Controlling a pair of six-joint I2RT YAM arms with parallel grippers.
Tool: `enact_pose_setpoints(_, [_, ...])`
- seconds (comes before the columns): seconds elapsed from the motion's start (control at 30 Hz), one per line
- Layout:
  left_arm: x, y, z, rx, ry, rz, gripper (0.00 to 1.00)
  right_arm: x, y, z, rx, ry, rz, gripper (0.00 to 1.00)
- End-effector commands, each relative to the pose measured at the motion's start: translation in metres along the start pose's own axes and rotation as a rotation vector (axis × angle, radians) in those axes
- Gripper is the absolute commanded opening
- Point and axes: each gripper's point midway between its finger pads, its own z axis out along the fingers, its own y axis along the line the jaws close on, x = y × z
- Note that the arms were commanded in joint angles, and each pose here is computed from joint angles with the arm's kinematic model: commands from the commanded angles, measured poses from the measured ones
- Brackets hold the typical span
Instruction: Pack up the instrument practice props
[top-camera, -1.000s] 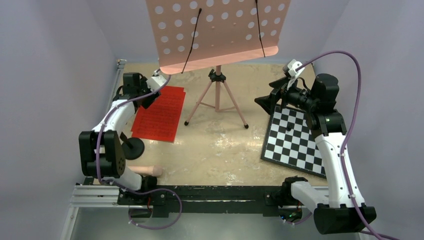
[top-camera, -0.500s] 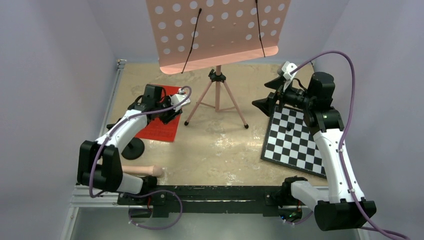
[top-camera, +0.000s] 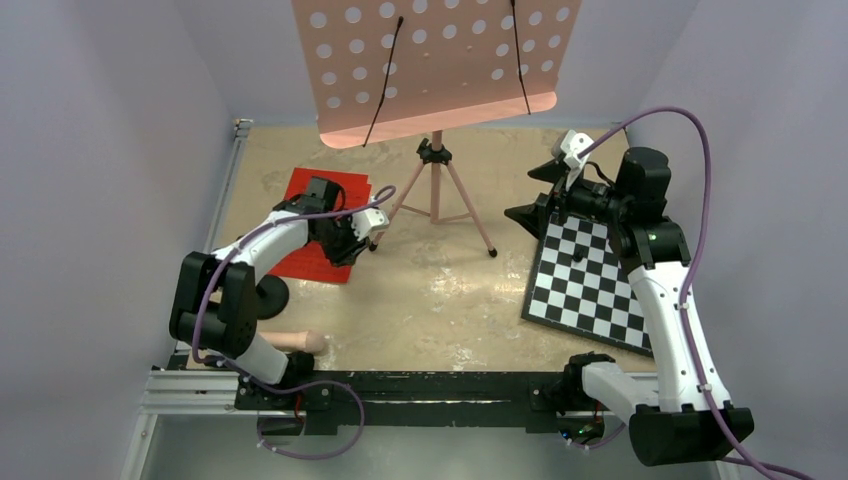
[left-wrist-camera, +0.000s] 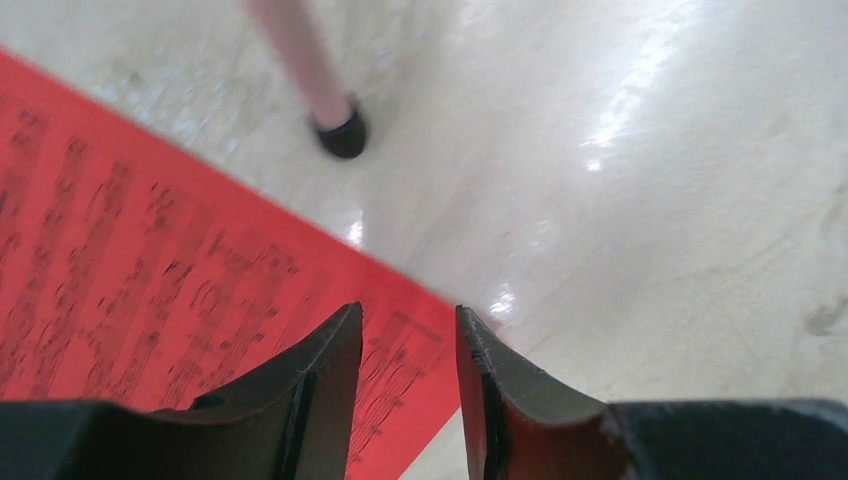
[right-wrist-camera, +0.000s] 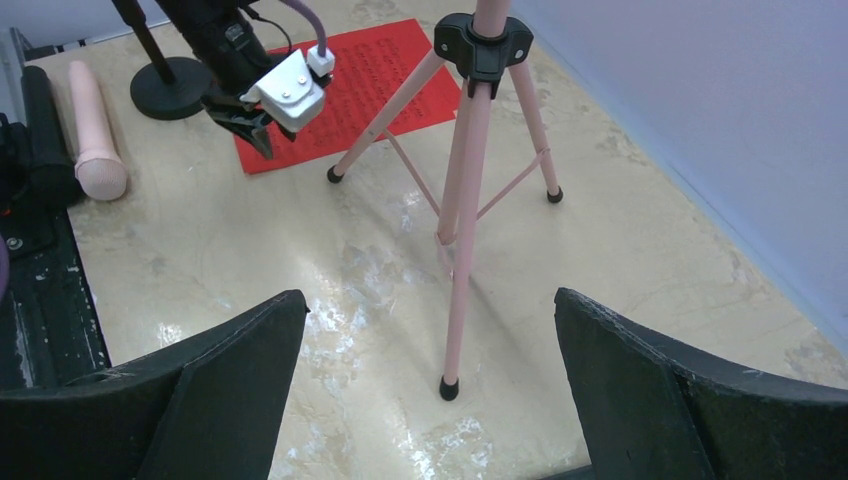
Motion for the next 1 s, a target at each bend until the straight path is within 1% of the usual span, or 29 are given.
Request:
enact_pose_setpoints(0.0, [-0.025,-0.038,0.001,0.134,-0.096,0.080,0.43,-0.019,0.005,-0.003,-0.023,-0.035,-0.042,0.99])
enact_pose_setpoints(0.07, [-0.025,-0.059,0.003,0.251,-0.086,0.073,0.41,-0.019,0.005,-0.003,-0.020,-0.034,-0.040,0.99])
enact_pose_setpoints(0.17, [-0.018,-0.072,0.006,0.347,-0.018,0.014,0.29,-0.018,0.007,-0.004,-0.020,-0.030,-0.037,0.99])
enact_pose_setpoints(0.23, [-0.011,-0.068,0.011,0.326,0.029,-0.016,0.23,-0.017,0.008,-0.005,-0.020,-0.030,-0.037,0.99])
enact_pose_setpoints(0.3, [-0.002,-0.060,0.014,0.279,0.070,-0.012,0.20,-0.016,0.008,-0.005,-0.021,-0.030,-0.038,0.99])
enact_pose_setpoints(0.47, [0.026,-0.042,0.022,0.183,0.181,0.048,0.19,-0.015,0.007,-0.004,-0.017,-0.031,-0.036,0.99])
enact_pose_setpoints(0.53, [0.031,-0.034,0.024,0.146,0.202,0.056,0.19,-0.015,0.006,-0.003,-0.015,-0.033,-0.034,0.99])
enact_pose_setpoints(0.67, [0.025,-0.014,0.026,0.064,0.208,0.047,0.19,-0.015,0.005,-0.003,-0.011,-0.035,-0.035,0.99])
enact_pose_setpoints(0.8, [0.019,0.000,0.030,0.030,0.224,0.015,0.19,-0.013,0.005,-0.003,-0.009,-0.030,-0.031,0.99])
enact_pose_setpoints(0.97, [0.020,0.018,0.032,-0.025,0.262,0.009,0.20,-0.011,0.006,-0.004,-0.006,-0.028,-0.029,0.99])
